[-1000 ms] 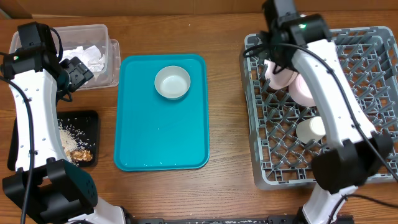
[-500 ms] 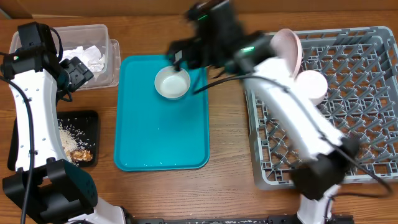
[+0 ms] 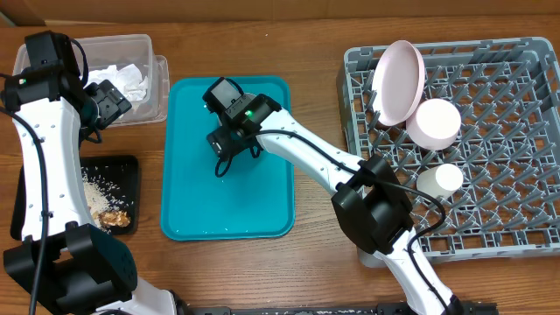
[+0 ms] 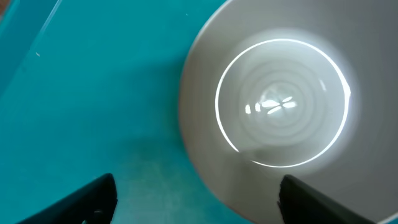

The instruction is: Sort waste into correct bins and load items into the dishwasher

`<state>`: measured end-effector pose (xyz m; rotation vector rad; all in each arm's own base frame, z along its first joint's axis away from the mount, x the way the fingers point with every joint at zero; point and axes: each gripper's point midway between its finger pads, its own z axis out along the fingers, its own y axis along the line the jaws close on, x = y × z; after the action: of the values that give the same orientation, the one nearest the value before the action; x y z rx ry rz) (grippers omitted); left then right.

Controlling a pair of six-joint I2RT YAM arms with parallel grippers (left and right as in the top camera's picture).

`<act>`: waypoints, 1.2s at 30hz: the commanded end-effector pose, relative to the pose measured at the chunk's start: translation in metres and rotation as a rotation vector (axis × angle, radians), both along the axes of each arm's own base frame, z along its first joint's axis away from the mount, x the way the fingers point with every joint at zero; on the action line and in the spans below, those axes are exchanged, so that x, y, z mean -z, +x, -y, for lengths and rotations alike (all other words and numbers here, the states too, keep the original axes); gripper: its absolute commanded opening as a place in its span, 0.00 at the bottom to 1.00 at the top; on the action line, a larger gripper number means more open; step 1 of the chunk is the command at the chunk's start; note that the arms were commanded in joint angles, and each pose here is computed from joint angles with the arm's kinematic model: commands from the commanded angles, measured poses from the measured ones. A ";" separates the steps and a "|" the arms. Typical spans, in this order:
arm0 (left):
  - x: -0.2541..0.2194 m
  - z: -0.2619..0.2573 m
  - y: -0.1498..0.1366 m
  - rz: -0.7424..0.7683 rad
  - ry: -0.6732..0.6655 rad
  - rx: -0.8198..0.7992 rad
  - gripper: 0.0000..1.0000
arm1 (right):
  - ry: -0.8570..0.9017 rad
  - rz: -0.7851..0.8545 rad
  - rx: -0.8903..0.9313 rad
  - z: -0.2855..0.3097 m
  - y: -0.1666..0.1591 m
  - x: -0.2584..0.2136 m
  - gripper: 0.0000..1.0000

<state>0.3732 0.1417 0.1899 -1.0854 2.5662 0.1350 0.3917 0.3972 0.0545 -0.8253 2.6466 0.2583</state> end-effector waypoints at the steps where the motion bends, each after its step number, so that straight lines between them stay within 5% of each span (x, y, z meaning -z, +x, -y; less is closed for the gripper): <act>1: -0.009 -0.002 0.001 0.024 0.017 -0.012 1.00 | -0.023 0.020 -0.009 0.002 0.002 -0.001 0.73; 23: -0.009 -0.002 0.001 0.024 0.017 -0.012 1.00 | -0.074 -0.064 0.038 -0.001 -0.034 -0.016 0.04; 36: -0.009 -0.002 0.001 0.024 0.017 -0.012 1.00 | 0.029 -0.011 0.164 0.015 -0.025 -0.130 0.04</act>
<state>0.3732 0.1417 0.1899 -1.0854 2.5662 0.1350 0.3524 0.3881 0.1372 -0.7262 2.7672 0.1942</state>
